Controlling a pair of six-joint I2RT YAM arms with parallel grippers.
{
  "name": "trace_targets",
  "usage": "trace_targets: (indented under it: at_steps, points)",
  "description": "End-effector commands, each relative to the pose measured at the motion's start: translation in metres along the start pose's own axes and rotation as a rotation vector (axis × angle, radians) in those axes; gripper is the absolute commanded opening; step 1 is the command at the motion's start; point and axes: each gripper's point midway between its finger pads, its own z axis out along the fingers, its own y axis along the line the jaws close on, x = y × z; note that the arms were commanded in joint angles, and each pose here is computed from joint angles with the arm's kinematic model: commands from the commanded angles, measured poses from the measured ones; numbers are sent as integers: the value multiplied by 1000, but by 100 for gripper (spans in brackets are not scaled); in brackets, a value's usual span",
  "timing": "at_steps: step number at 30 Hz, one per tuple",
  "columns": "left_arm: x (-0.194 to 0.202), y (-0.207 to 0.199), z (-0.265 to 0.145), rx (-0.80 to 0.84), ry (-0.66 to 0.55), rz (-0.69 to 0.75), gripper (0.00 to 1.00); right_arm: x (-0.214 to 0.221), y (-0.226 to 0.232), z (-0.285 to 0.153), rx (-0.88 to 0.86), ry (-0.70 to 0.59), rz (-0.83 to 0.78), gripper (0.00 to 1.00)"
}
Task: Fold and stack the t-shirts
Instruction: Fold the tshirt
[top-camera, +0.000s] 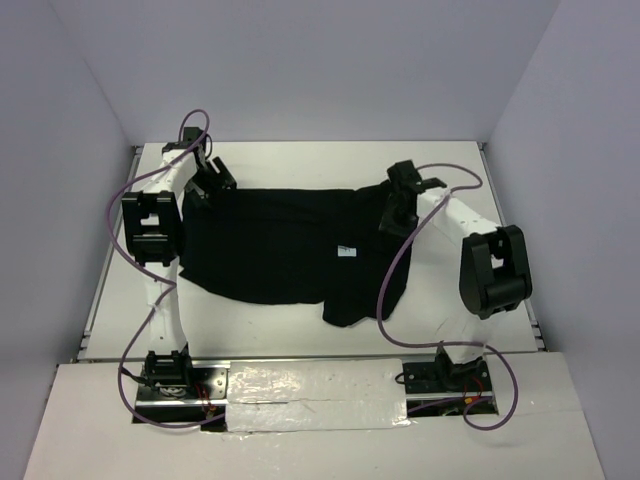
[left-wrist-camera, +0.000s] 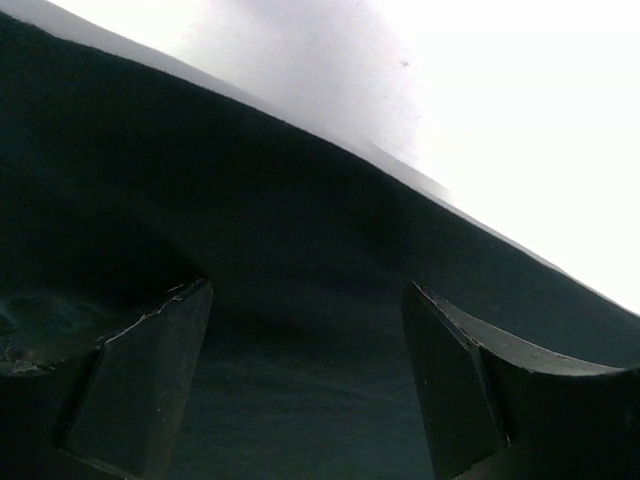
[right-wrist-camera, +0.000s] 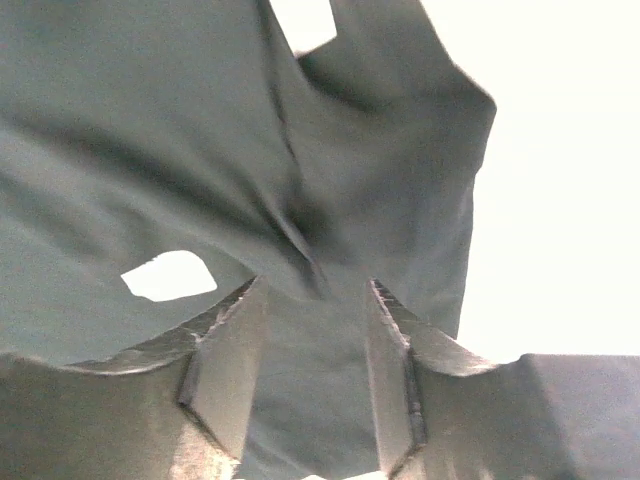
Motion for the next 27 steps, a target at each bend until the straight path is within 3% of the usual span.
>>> trace_targets:
  at_steps: [1,7,14,27]
  points:
    - [8,19,-10,-68,23,-7,91,-72,10,-34,-94,-159,-9,51]
    - [9,20,-10,-73,27,-12,91,-125,43,17,-241,-124,-80,52]
    - [7,19,-10,-76,35,-7,91,-177,71,28,-312,-201,-125,53]
    - [9,23,-4,-85,49,9,91,-190,57,61,-257,-187,-164,51]
